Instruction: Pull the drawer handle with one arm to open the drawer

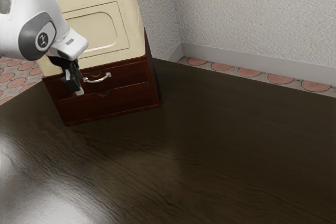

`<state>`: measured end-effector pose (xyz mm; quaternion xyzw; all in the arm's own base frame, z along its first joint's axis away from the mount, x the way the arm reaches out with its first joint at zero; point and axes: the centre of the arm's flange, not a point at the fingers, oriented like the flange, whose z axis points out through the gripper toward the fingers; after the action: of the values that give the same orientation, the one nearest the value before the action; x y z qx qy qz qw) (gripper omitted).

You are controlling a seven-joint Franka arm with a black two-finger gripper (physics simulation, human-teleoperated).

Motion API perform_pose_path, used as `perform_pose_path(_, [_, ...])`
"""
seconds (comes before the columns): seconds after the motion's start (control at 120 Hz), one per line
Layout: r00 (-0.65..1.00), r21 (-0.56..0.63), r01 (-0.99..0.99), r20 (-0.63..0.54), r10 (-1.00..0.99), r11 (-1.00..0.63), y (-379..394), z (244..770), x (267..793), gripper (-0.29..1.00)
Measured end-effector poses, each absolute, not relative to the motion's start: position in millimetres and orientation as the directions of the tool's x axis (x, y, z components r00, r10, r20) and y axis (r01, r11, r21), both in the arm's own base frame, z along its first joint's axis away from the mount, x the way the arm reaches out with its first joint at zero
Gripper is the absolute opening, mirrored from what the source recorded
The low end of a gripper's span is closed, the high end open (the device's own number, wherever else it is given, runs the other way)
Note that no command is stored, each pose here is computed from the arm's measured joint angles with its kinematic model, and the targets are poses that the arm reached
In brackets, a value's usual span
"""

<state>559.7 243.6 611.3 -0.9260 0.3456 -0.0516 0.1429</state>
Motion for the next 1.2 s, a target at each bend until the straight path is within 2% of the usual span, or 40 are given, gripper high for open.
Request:
perform_pose_path(0.275, [0.708,-0.314,-0.661,0.04,-0.705,-0.681,256.1,594.8,586.5,0.33])
perform_pose_path(0.658, [0.662,-0.365,-0.693,0.016,-0.749,-0.621,272.2,589.3,605.6,0.31])
perform_pose_path(0.95, [0.643,-0.343,-0.719,0.006,-0.766,-0.605,275.8,568.1,614.6,0.31])
perform_pose_path(1.2, [0.635,-0.334,-0.724,0.017,-0.772,-0.603,276.3,563.5,615.7,0.07])
